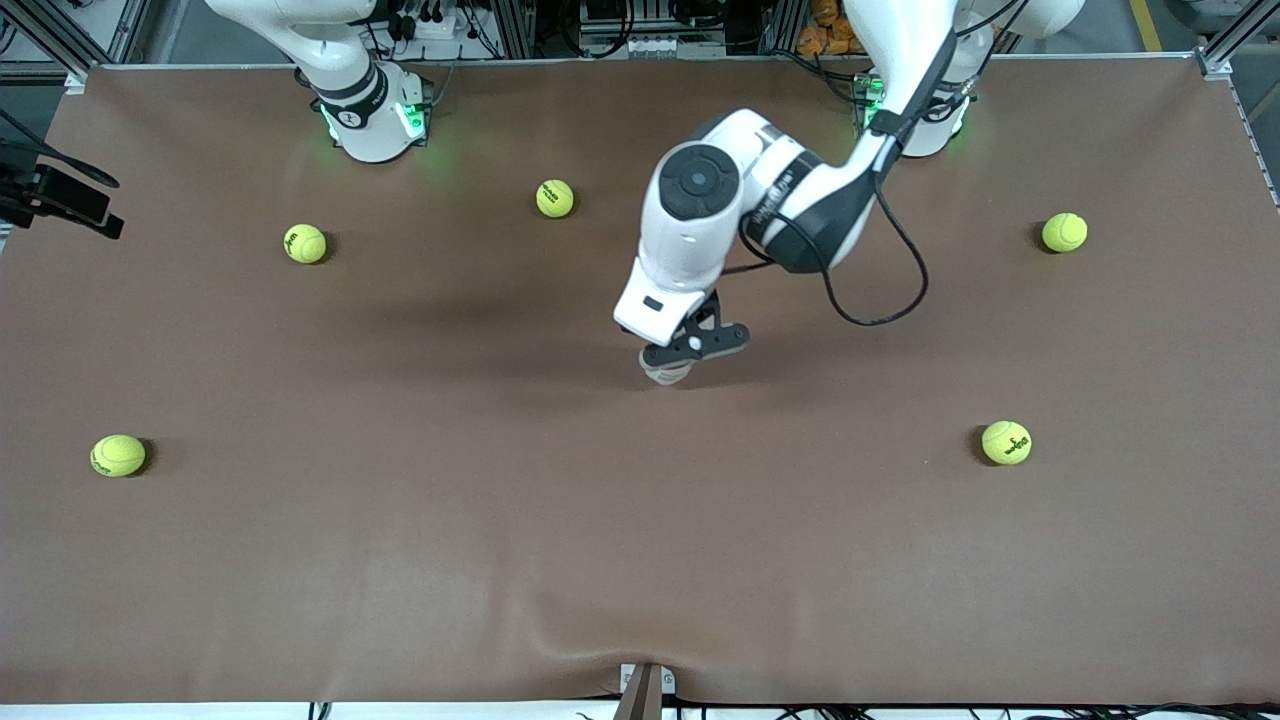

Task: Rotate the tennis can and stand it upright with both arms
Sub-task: 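Lift the gripped can end with the left gripper, tilting it upright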

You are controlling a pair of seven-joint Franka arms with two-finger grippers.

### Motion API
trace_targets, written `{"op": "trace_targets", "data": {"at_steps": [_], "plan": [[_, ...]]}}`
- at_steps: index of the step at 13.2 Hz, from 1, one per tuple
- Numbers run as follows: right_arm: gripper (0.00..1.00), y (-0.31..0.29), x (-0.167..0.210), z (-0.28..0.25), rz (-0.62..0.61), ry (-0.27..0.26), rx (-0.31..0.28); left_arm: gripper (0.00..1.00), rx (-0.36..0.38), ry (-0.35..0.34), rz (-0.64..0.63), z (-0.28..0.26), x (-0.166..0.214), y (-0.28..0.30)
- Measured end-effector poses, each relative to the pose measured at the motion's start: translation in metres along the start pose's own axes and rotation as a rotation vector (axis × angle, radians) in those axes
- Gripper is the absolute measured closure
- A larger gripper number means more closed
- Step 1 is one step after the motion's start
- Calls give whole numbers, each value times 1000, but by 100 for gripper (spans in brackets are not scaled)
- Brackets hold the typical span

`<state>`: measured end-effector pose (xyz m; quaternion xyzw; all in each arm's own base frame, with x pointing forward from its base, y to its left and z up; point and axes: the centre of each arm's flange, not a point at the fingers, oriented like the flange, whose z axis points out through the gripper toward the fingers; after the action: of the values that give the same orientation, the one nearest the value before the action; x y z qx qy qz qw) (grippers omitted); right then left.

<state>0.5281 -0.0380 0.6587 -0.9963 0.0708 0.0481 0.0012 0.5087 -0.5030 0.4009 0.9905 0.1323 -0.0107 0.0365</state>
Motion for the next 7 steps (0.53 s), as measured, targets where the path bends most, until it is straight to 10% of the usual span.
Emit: {"op": "trace_targets", "data": {"at_steps": [7], "plan": [[0,0,0,0,1,1,0,96,65,9,-51,27,-45,18]]}}
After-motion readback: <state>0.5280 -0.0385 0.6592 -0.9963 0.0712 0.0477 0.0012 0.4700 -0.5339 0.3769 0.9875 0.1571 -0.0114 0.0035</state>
